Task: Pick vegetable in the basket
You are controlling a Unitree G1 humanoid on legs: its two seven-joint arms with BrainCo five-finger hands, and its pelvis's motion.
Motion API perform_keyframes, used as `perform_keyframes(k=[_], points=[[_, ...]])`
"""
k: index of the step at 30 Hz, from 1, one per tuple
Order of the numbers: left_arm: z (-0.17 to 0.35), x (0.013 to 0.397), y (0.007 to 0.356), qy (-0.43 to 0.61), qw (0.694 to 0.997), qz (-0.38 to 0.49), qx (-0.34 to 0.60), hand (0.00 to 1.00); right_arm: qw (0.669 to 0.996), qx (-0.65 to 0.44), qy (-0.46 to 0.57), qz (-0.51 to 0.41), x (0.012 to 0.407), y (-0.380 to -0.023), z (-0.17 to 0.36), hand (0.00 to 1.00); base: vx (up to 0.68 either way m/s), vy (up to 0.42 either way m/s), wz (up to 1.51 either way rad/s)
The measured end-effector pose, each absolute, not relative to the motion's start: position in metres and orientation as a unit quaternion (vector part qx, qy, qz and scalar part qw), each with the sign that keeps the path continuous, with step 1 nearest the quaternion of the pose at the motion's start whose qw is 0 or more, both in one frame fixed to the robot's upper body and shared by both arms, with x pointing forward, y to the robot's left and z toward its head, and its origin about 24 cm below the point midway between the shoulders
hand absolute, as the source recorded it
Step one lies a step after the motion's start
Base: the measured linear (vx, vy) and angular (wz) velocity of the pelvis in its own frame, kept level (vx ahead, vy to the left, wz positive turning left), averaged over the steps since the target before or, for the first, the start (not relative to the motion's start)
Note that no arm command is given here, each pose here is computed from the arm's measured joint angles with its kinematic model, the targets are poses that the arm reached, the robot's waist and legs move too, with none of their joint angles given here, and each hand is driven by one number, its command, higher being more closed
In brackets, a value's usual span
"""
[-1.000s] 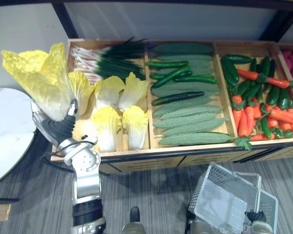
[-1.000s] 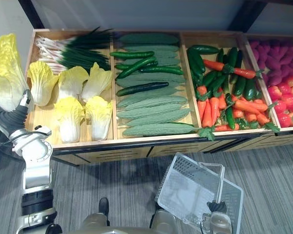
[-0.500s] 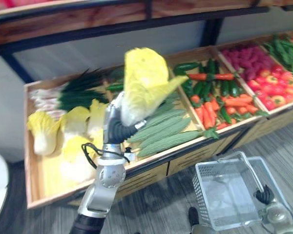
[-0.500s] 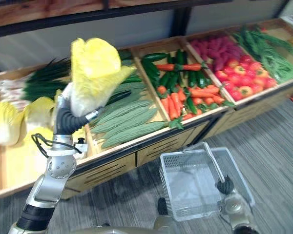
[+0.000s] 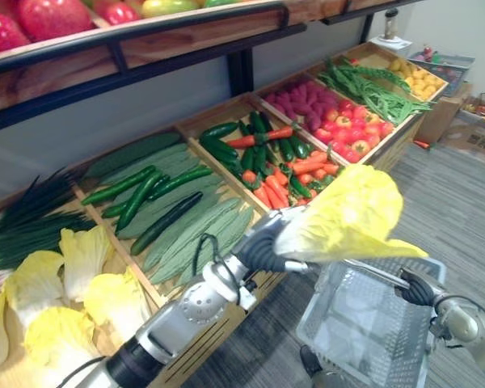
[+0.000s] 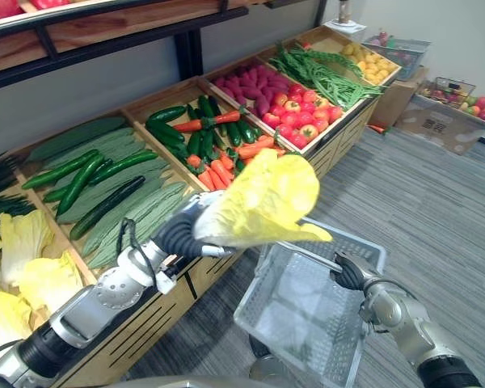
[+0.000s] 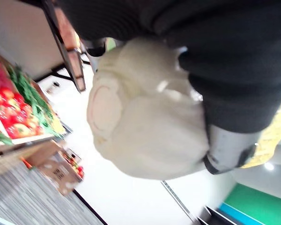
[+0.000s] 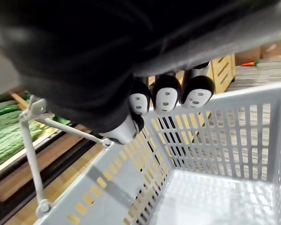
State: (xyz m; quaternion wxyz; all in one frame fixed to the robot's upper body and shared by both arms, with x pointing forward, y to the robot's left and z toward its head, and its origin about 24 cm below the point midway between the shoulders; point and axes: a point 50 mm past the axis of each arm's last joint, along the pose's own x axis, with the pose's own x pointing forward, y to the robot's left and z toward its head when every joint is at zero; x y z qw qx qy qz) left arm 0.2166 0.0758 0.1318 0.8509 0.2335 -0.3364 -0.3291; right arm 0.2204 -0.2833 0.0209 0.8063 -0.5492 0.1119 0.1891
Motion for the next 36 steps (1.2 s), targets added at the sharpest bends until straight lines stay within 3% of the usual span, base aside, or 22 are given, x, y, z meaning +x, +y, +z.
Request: perform_keyframes(k=[3, 7, 13, 19, 24, 31, 36], points=[[0.132, 0.213, 0.065, -0.343, 0.826, -0.374, 0.245, 1.00, 0.809, -0.541, 0.105, 0.205, 0.221, -0.278, 0.023, 1.00, -0.01, -0.044, -0.23], [0.115, 0.203, 0.054, -0.326, 0.772, -0.469, 0.278, 1.00, 0.792, -0.552, 0.064, 0.252, 0.232, -0.262, 0.040, 1.00, -0.01, -0.032, -0.40], [0.084, 0.196, 0.049, -0.273, 0.734, -0.537, 0.312, 1.00, 0.775, -0.564, 0.039, 0.281, 0.236, -0.254, 0.050, 1.00, 0.00, -0.004, -0.25], [0.053, 0.190, 0.050, -0.236, 0.688, -0.581, 0.365, 1.00, 0.781, -0.544, 0.019, 0.307, 0.238, -0.240, 0.057, 1.00, -0.01, 0.005, -0.19], [0.035, 0.196, 0.050, -0.211, 0.683, -0.579, 0.391, 1.00, 0.798, -0.515, 0.004, 0.312, 0.242, -0.234, 0.066, 1.00, -0.01, 0.005, -0.10], [0.005, 0.214, 0.042, -0.161, 0.696, -0.552, 0.431, 1.00, 0.798, -0.504, -0.006, 0.329, 0.240, -0.225, 0.068, 1.00, 0.00, 0.002, -0.05], [-0.015, 0.227, 0.046, -0.127, 0.685, -0.527, 0.487, 1.00, 0.802, -0.492, -0.002, 0.338, 0.239, -0.218, 0.062, 1.00, 0.00, 0.001, -0.02]])
